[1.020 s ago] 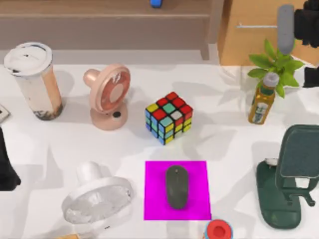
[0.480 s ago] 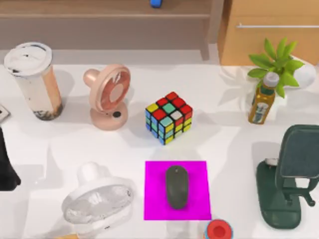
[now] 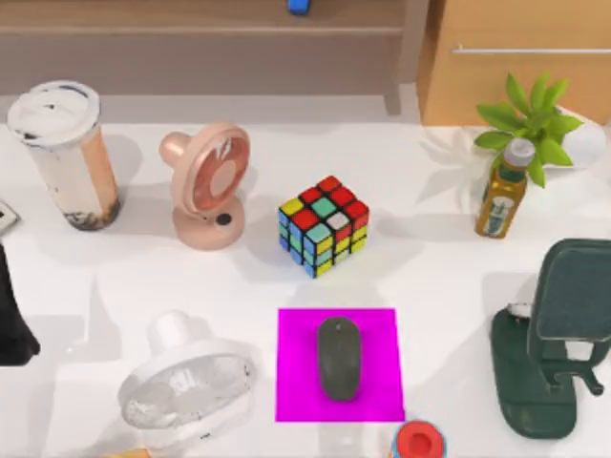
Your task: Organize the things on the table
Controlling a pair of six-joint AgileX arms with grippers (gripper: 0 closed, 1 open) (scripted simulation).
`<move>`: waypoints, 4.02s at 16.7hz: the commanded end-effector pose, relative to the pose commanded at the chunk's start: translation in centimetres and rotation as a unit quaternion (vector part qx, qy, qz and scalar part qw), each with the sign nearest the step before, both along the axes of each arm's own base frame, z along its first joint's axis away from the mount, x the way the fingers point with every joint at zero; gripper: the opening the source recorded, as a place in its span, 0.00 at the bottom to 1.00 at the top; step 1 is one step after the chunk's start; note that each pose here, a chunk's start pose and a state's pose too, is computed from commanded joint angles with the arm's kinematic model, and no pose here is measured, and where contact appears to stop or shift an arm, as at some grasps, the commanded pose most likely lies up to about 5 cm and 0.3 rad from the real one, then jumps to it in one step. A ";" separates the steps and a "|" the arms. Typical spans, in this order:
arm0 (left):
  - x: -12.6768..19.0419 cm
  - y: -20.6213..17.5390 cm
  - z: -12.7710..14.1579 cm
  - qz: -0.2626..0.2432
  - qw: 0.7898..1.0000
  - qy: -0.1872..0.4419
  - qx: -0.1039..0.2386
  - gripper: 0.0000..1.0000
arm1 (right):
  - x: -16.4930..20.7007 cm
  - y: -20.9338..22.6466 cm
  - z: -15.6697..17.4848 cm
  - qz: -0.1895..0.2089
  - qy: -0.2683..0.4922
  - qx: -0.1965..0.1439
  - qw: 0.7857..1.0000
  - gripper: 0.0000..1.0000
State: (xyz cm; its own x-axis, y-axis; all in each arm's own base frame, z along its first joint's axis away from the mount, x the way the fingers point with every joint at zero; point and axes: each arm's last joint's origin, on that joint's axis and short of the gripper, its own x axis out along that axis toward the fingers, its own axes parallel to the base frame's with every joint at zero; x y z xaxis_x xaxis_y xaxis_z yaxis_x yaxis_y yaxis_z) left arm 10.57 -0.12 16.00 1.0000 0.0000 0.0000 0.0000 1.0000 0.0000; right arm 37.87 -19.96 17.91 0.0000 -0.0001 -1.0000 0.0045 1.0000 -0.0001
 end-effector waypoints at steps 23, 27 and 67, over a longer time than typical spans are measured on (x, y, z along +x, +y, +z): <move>0.0 0.0 0.0 0.000 1.000 0.000 0.000 1.00 | 0.0 0.0 -7.0 0.000 0.000 0.000 1.000 0.40; 0.0 0.0 0.0 0.000 1.000 0.000 0.000 1.00 | 0.0 0.0 -7.0 0.000 0.000 0.000 1.000 0.10; 0.0 0.0 0.0 0.000 1.000 0.000 0.000 1.00 | -19.6 32.8 15.2 -0.047 -0.447 -0.091 0.889 0.00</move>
State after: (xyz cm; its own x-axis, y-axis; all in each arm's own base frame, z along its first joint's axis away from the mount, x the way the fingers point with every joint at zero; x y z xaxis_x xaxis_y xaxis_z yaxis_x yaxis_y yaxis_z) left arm 10.57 -0.12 16.00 1.0000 0.0000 0.0000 0.0000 1.0000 0.0000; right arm 18.25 12.85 33.12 0.7854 -0.2037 -0.5846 0.1672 0.9790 -0.1165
